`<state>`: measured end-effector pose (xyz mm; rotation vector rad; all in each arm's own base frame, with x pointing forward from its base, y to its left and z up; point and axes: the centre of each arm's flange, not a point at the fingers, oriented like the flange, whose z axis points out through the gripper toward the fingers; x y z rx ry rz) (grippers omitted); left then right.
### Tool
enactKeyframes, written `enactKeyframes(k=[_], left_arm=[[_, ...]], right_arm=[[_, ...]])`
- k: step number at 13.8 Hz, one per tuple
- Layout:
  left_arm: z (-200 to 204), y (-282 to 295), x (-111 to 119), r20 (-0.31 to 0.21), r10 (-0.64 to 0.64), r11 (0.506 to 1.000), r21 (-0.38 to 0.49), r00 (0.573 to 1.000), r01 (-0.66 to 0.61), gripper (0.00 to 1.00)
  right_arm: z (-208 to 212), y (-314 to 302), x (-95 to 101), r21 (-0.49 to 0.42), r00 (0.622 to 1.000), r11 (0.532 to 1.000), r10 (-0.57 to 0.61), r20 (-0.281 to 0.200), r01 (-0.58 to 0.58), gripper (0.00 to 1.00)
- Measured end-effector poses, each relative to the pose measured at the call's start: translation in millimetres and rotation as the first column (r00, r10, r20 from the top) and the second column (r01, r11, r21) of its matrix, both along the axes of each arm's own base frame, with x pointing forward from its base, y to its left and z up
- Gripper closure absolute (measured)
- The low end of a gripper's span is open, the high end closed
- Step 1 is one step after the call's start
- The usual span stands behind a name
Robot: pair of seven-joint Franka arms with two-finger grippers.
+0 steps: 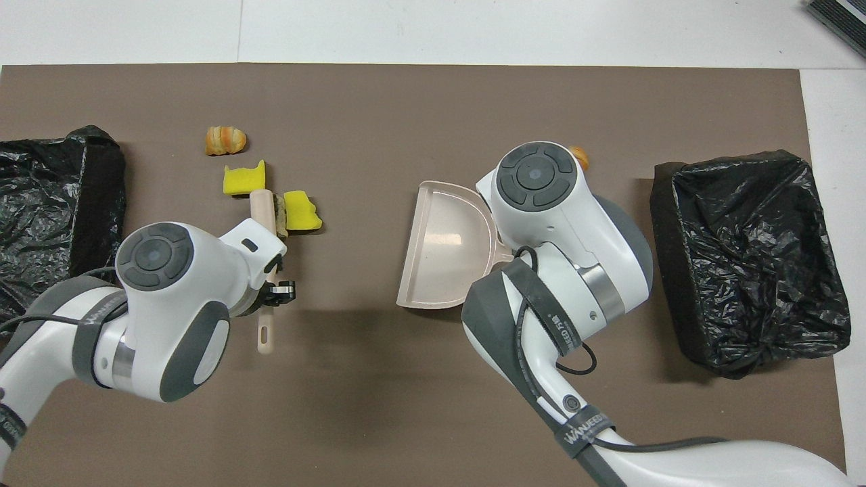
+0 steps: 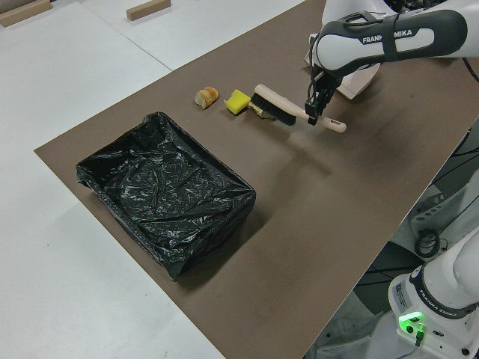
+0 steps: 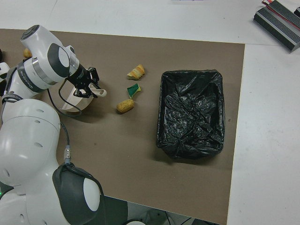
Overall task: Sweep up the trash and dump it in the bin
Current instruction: 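Sweep the bread and sponges into the dustpan with the left gripper's brush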
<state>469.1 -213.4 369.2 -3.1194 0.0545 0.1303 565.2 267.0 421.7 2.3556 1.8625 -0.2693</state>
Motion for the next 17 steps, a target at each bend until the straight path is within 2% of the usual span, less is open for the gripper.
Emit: enactKeyframes(k=[2,4,7,11,17], left_arm=[[8,-17,-9,-0.043,-0.036,0.999,0.017,0.998,0.037,0.75],[28,-20,-5,-0.070,-0.048,0.998,0.026,0.996,0.050,0.75],[57,-4,17,-0.044,-0.080,0.997,0.004,0.996,0.080,0.75],[66,86,74,-0.013,-0.234,0.971,0.050,0.972,0.235,0.75],[59,222,159,0.022,-0.430,0.901,0.066,0.902,0.428,0.75]], right_arm=[[-1,2,0.8,0.005,1.000,1.000,0.003,0.006,-0.003,0.67],[-2,2,1.0,0.005,1.000,1.000,0.003,0.005,-0.003,0.67],[-4,2,1.2,0.004,1.000,1.000,0.003,0.003,-0.003,0.67],[-6,-2,3.7,0.002,1.000,1.000,-0.004,0.000,0.004,0.67],[-31,12,6.6,-0.003,0.999,0.999,0.041,-0.032,-0.041,0.67]])
